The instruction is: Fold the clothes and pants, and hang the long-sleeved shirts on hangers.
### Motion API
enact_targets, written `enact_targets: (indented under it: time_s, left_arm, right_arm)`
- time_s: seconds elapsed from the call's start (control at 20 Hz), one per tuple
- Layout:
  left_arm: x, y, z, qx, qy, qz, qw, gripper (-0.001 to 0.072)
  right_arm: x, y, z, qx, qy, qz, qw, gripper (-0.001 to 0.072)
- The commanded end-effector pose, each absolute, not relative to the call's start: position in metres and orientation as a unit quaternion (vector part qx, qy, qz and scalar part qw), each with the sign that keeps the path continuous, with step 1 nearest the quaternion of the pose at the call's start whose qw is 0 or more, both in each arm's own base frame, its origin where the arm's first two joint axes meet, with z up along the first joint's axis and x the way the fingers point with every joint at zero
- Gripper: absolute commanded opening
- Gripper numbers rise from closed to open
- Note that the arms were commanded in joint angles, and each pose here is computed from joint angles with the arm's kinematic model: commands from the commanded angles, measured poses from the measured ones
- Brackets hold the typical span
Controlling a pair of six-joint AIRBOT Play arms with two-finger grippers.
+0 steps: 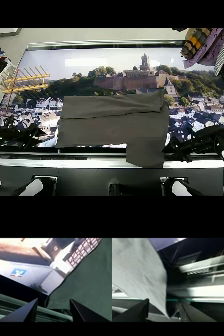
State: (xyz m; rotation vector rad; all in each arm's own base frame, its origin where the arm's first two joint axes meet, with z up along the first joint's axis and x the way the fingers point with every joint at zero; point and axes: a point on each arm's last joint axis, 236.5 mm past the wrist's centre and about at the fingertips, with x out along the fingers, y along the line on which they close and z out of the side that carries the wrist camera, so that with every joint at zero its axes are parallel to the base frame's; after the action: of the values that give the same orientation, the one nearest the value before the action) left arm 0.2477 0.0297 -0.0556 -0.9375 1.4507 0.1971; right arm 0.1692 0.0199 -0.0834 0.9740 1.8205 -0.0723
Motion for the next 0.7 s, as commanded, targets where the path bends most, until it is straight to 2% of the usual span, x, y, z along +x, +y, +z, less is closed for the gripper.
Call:
enact_targets:
  time_s: [0.0,0.1,0.15,0.25,0.3,0.65]
  left_arm:
    - [0.247,0.029,-0.057,-0.414,0.638,0.085,0.644,0.0463]
    - [0.248,0.03,-0.058,-0.414,0.636,0.087,0.646,0.0464]
    - [0.25,0.031,-0.058,-0.413,0.633,0.089,0.649,0.0463]
    - [0.252,0.033,-0.059,-0.413,0.631,0.091,0.651,0.0463]
    - [0.251,0.032,-0.06,-0.412,0.633,0.088,0.649,0.0463]
    - [0.224,0.008,-0.091,-0.433,0.674,0.067,0.595,0.0463]
  right_arm:
    - [0.171,0.029,-0.092,0.431,0.743,-0.035,0.511,0.0373]
    - [0.175,0.035,-0.095,0.449,0.734,-0.037,0.509,0.0345]
    - [0.177,0.035,-0.096,0.453,0.729,-0.039,0.512,0.03]
    - [0.184,0.036,-0.096,0.455,0.72,-0.032,0.523,0.0064]
    - [0.185,0.037,-0.096,0.456,0.718,-0.027,0.525,0.0037]
    - [0.185,0.038,-0.095,0.451,0.718,-0.016,0.53,0.0037]
